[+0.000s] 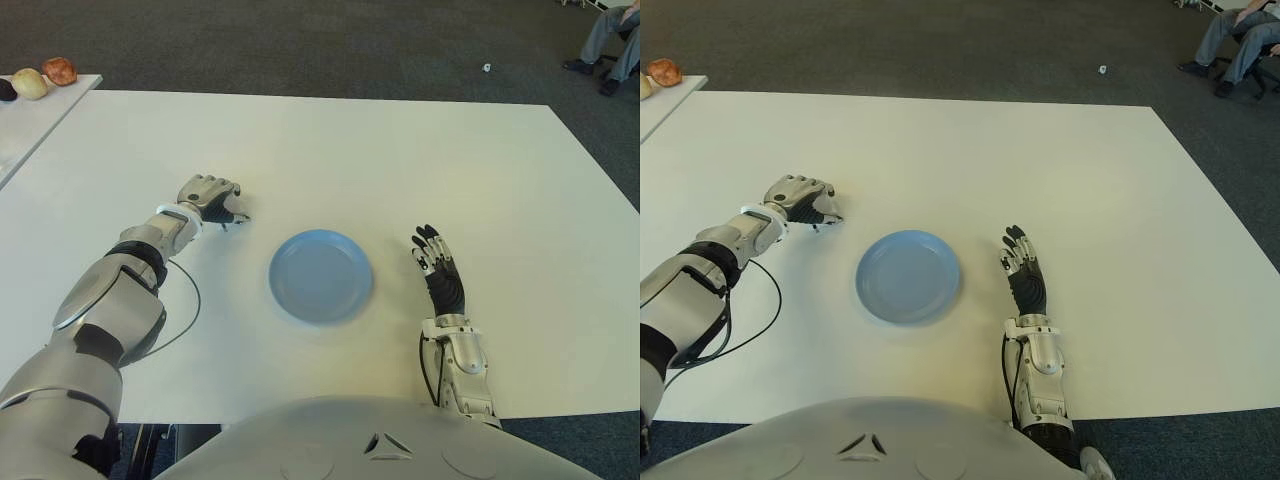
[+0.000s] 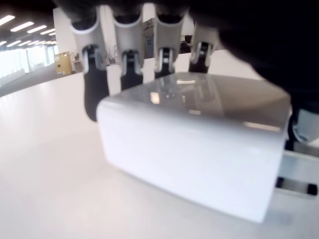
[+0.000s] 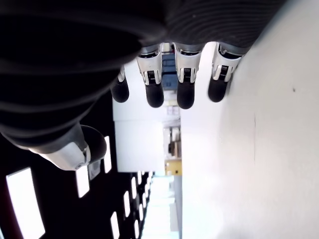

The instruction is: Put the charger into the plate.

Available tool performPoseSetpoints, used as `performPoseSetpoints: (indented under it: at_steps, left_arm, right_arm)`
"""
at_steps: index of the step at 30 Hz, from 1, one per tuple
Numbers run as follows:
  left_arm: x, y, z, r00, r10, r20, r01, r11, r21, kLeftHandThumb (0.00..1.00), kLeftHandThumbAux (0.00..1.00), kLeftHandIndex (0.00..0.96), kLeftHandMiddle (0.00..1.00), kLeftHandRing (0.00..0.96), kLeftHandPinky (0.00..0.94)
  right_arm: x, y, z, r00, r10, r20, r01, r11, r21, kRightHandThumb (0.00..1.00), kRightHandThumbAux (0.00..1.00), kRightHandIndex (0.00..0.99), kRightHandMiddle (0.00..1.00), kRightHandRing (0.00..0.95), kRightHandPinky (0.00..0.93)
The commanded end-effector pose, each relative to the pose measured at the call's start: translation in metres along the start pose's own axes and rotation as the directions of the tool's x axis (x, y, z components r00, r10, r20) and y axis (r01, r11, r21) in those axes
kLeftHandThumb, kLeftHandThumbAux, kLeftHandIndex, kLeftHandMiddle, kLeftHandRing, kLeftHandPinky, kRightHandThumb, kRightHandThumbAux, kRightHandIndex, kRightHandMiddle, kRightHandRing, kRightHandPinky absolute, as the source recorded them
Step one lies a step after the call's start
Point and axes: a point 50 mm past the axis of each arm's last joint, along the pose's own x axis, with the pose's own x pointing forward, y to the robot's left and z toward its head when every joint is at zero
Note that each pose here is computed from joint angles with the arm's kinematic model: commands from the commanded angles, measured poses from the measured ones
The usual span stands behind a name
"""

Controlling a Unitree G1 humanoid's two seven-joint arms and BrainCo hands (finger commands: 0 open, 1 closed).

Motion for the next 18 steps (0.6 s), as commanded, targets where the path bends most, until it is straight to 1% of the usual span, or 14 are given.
performPoseSetpoints:
  at_steps: [1,4,7,12,18]
  left_arm:
    - [-0.0111,-0.0330,0.0108,0.991,-0.131,0.027,0.130,0.991,0.007,0.741,0.621,0.446,0.667,0.675,0.645]
    - [-0.0112,-0.0349,0.0123,0.992,-0.129,0.006,0.129,0.990,-0.062,0.742,0.670,0.443,0.723,0.730,0.741]
    - [-0.0110,-0.0352,0.0135,0.992,-0.125,0.000,0.125,0.986,-0.107,0.744,0.688,0.443,0.761,0.763,0.777]
    - [-0.0102,-0.0344,0.0156,0.993,-0.119,0.002,0.118,0.980,-0.161,0.744,0.696,0.442,0.798,0.798,0.801]
    - [-0.0090,-0.0318,0.0188,0.995,-0.098,0.026,0.101,0.978,-0.184,0.745,0.700,0.442,0.821,0.820,0.807]
  right_arm:
    - [-0.0098,-0.0026,-0.0223,0.986,-0.039,-0.162,0.040,0.999,-0.003,0.000,0.538,0.000,0.063,0.041,0.014]
    - [-0.0077,-0.0030,-0.0216,0.984,-0.043,-0.172,0.043,0.999,-0.003,0.000,0.562,0.000,0.049,0.032,0.010]
    - [-0.0071,-0.0029,-0.0211,0.983,-0.042,-0.179,0.043,0.999,-0.001,0.000,0.578,0.000,0.047,0.030,0.011]
    - [-0.0068,-0.0029,-0.0209,0.981,-0.035,-0.189,0.036,0.999,0.003,0.000,0.587,0.000,0.050,0.031,0.013]
    - [-0.0055,-0.0034,-0.0215,0.980,-0.027,-0.196,0.029,1.000,0.007,0.000,0.584,0.000,0.052,0.033,0.021]
